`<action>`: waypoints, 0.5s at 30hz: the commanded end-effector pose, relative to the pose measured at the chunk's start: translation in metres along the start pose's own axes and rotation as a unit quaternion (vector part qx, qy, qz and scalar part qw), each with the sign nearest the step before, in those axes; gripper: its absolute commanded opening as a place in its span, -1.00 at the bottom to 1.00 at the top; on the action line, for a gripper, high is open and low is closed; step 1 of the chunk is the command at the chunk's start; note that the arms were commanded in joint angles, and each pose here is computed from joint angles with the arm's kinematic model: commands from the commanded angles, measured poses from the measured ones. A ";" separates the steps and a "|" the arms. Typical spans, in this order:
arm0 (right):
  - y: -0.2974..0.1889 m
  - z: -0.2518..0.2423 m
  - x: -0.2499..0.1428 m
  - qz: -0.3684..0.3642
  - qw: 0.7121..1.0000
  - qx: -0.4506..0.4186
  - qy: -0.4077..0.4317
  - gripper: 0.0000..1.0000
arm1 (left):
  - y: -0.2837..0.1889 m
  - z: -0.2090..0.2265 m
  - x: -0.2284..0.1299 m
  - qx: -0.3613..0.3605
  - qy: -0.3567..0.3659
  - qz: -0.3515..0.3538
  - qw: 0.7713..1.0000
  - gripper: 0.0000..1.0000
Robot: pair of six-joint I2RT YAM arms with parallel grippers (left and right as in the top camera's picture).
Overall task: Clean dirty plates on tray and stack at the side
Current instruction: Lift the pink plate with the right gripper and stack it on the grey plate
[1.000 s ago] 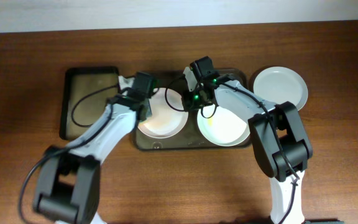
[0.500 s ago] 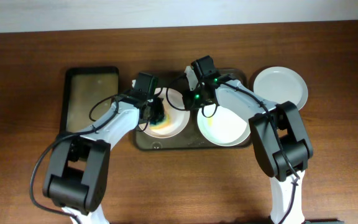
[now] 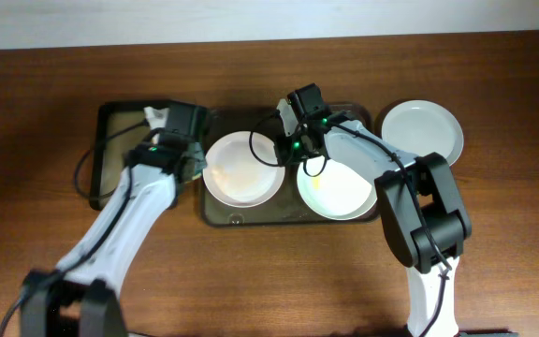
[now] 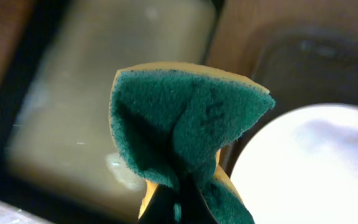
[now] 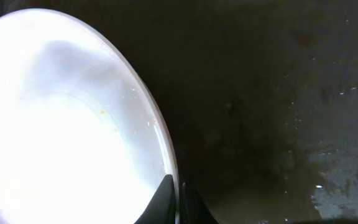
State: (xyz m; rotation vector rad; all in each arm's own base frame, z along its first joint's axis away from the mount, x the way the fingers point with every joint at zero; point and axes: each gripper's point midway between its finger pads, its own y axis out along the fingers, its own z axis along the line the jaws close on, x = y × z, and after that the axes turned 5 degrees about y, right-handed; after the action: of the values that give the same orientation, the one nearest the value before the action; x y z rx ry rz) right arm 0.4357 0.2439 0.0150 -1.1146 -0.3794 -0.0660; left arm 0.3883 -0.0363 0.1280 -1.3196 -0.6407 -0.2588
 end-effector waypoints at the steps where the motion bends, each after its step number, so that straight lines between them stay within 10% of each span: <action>1: -0.058 0.008 0.040 -0.079 0.995 -0.045 -0.048 -0.92 | -0.029 0.025 0.016 -0.008 -0.056 -0.029 0.998 -1.00; 9: -0.159 0.038 0.065 -0.197 0.914 -0.294 -0.196 -0.92 | -0.020 0.093 0.004 0.013 -0.137 0.028 0.990 -1.00; 15: -0.221 0.089 0.071 -0.234 0.756 -0.506 -0.343 -0.92 | -0.016 0.111 0.000 0.020 -0.160 0.043 0.986 -1.00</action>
State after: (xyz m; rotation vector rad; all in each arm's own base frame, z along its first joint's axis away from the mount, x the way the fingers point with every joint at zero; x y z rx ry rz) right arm 0.4324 0.2541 0.2071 -1.7312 -1.2251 -0.3027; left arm 0.3493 0.0658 0.1532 -1.3304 -0.8398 0.0287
